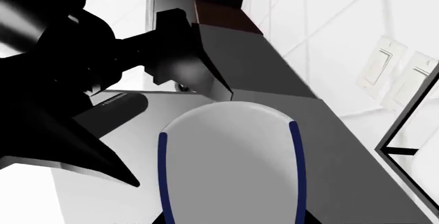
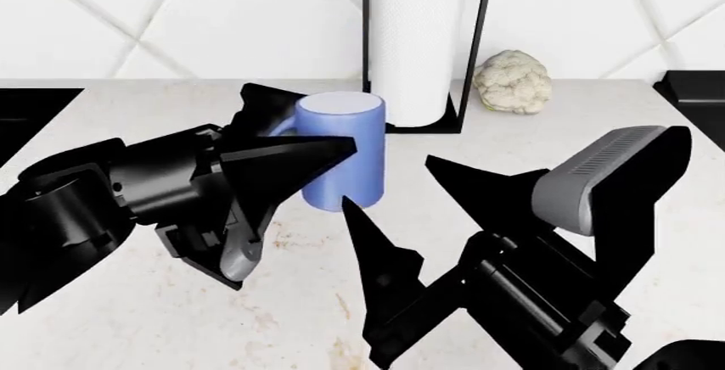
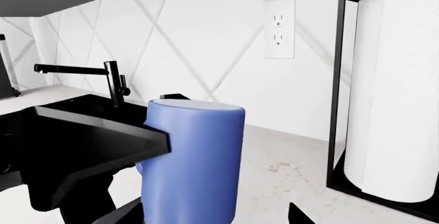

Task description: A wet mug is on the counter and needs to be dried. Pick it up and place it upside down in the open cabinet.

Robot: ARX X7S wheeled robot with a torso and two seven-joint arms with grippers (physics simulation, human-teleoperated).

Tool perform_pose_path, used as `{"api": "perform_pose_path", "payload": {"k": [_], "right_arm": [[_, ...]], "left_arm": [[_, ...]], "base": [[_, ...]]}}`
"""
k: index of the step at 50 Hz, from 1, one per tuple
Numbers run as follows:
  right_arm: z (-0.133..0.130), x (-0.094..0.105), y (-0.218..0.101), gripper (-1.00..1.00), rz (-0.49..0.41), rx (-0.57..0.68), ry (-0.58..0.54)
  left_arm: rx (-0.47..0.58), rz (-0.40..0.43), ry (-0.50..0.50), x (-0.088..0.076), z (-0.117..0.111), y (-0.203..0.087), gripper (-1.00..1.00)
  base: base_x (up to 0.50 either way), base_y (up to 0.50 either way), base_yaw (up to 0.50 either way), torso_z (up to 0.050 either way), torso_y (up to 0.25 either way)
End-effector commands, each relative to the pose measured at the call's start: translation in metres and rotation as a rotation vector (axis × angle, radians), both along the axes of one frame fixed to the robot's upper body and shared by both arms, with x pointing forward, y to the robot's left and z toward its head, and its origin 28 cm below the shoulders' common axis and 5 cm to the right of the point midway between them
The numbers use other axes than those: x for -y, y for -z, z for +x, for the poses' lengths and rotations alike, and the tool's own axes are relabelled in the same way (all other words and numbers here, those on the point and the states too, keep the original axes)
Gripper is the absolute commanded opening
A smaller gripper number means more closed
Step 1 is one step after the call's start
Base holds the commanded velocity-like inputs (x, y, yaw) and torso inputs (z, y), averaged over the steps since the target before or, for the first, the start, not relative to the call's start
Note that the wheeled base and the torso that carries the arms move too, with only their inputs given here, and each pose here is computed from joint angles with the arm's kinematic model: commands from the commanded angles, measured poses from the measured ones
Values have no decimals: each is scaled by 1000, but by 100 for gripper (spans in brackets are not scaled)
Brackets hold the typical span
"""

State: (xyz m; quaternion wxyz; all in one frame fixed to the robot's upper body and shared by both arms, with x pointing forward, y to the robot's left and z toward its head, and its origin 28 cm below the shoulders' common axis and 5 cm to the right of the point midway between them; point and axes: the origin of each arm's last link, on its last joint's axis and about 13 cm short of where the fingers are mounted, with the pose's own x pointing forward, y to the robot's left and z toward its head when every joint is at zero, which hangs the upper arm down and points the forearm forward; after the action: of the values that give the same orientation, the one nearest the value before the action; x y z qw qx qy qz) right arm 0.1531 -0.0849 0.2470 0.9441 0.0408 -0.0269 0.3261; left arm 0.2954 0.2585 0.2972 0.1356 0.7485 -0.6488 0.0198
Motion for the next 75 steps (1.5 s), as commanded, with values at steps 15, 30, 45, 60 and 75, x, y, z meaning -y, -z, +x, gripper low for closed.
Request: {"api": "perform_pose_path", "payload": {"k": [15,30,45,60,75], "right_arm": [[-1,-5,0,100,5,-3,-21],[1,-6,2,100,28,-16,-41],[3,-8,4,100,44,-29,-53],[5,-9,7,100,49,-43,-57],[6,-10,10,-100,55,-65,-53]], "left_arm": [[10,-30,31,3,-7,-10,-100],[9,-36,53,8,-10,-12,-100],[7,-48,99,16,-17,-12,-100],[21,-62,119,19,-20,-18,-100],[38,-78,125,18,-21,-22,-100]], "base": [[0,0,0,0,0],[0,0,0,0,0],[0,0,0,1,0],[0,0,0,0,0],[0,0,0,0,0]]}}
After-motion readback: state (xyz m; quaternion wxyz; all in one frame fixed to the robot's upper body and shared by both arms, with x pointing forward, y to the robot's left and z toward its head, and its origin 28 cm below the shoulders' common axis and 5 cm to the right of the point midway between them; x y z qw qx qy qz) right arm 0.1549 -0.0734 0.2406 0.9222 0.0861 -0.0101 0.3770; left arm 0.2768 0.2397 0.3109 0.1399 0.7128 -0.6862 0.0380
